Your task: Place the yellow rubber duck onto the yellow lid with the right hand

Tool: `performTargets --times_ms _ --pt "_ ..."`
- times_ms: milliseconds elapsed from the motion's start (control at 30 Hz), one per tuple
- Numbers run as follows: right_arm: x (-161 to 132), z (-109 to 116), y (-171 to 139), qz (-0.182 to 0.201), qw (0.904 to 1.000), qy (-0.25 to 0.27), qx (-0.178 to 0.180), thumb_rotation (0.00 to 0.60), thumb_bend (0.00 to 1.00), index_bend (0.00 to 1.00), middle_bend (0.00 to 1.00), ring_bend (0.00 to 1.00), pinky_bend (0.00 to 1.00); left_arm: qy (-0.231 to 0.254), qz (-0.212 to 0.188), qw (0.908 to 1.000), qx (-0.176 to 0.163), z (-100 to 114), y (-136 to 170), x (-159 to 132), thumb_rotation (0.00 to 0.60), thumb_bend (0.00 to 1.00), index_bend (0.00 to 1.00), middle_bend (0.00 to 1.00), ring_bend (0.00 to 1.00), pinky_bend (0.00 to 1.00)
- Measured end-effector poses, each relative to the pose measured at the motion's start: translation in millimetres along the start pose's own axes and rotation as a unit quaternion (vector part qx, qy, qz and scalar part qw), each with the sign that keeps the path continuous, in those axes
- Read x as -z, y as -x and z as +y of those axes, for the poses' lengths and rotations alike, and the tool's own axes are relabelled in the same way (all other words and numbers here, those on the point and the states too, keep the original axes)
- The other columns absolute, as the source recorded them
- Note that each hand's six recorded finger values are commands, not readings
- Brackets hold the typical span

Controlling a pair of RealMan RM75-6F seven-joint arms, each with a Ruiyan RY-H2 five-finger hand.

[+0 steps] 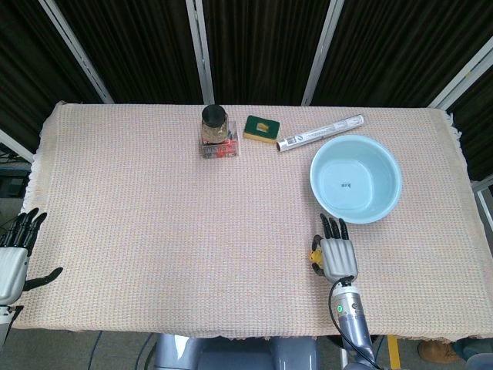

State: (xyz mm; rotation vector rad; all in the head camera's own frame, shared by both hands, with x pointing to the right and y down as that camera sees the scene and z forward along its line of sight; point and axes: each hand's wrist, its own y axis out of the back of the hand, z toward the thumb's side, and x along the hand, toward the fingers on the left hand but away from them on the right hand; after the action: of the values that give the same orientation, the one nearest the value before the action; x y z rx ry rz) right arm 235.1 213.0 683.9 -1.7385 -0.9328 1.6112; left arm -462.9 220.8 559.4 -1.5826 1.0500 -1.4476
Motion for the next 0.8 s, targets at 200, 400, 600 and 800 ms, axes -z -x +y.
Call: performTargets --times_ms 200,400,600,800 --pt "2.1 9.7 2.1 -0.002 1.0 -0.001 0.009 0.6 0.17 0.52 0.0 0.0 0.0 0.0 0.0 1.0 0.001 -0.2 -0.1 -0.1 0.6 0.0 0.0 0.0 0.0 0.22" --pt "5.2 17.5 1.7 -0.004 0.9999 -0.006 0.015 0.6 0.17 0.52 0.0 0.0 0.0 -0.001 -0.001 1.0 0.0 0.1 0.4 -0.4 0.6 0.0 0.0 0.0 0.0 0.22" --pt "16.2 18.4 -1.2 -0.014 0.9998 -0.008 0.014 0.6 0.17 0.52 0.0 0.0 0.0 -0.002 -0.001 1.0 0.001 -0.1 0.4 -0.8 0.6 0.0 0.0 0.0 0.0 0.22" --pt "23.0 16.9 -2.6 -0.02 0.9997 -0.005 0.012 0.6 0.17 0.52 0.0 0.0 0.0 -0.005 -0.002 1.0 0.002 -0.4 0.3 -1.5 0.6 0.0 0.0 0.0 0.0 0.22"
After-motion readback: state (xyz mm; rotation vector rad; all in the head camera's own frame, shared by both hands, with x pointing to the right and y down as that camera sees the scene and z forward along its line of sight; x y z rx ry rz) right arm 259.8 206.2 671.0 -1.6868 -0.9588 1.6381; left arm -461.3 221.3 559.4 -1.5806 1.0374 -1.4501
